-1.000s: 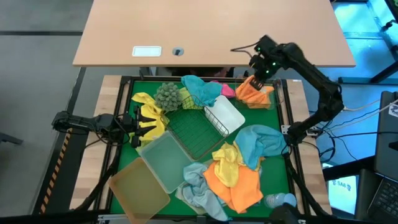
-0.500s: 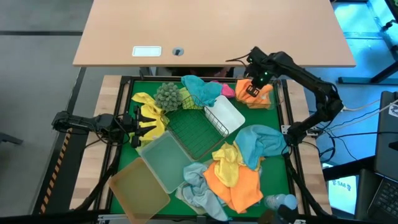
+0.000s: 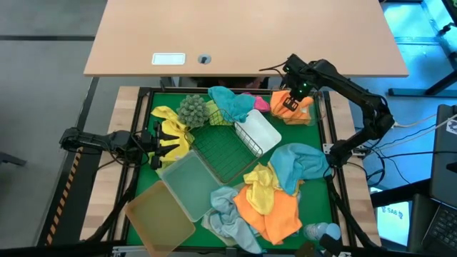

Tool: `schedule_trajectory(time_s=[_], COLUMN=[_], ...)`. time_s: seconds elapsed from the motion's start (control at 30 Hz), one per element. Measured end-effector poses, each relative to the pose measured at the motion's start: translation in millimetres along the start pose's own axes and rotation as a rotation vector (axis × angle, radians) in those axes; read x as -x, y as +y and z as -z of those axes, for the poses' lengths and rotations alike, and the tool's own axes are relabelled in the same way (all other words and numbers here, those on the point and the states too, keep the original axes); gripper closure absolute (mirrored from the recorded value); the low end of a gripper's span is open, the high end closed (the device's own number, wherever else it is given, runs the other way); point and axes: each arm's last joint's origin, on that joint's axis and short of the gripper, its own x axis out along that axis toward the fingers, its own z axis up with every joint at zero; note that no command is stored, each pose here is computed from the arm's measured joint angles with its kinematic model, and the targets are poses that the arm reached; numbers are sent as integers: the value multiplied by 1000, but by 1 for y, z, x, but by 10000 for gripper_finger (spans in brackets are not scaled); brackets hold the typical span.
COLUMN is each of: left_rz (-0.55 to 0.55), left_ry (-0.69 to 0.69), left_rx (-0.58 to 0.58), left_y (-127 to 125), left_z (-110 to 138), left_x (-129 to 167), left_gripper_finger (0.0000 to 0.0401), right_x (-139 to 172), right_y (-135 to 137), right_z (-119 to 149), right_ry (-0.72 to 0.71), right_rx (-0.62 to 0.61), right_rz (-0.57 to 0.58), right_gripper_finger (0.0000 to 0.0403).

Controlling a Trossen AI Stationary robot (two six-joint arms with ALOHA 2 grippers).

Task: Sort microfiber towel by color & place in baskets
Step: Put the orange towel into the transparent bin

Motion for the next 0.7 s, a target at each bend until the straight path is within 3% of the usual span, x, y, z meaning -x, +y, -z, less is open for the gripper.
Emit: schedule_trajectory(time_s=[0.23,0.53,0.7], left_rz=[0,0,-27], left_ry=[0,-5,-106], left_rx=[0,2,43], left_y=[0,0,1], left_z=[0,0,-11], left_x=[0,0,1], left_gripper_finger=[264,264,264], right_x=[0,0,0], right_y=[0,0,1], right_z=[0,0,2], right_ry=[-1,0,21], right_rx=[-1,0,6], right_rz=[-8,-7,-11], right_gripper_finger=[377,254,203])
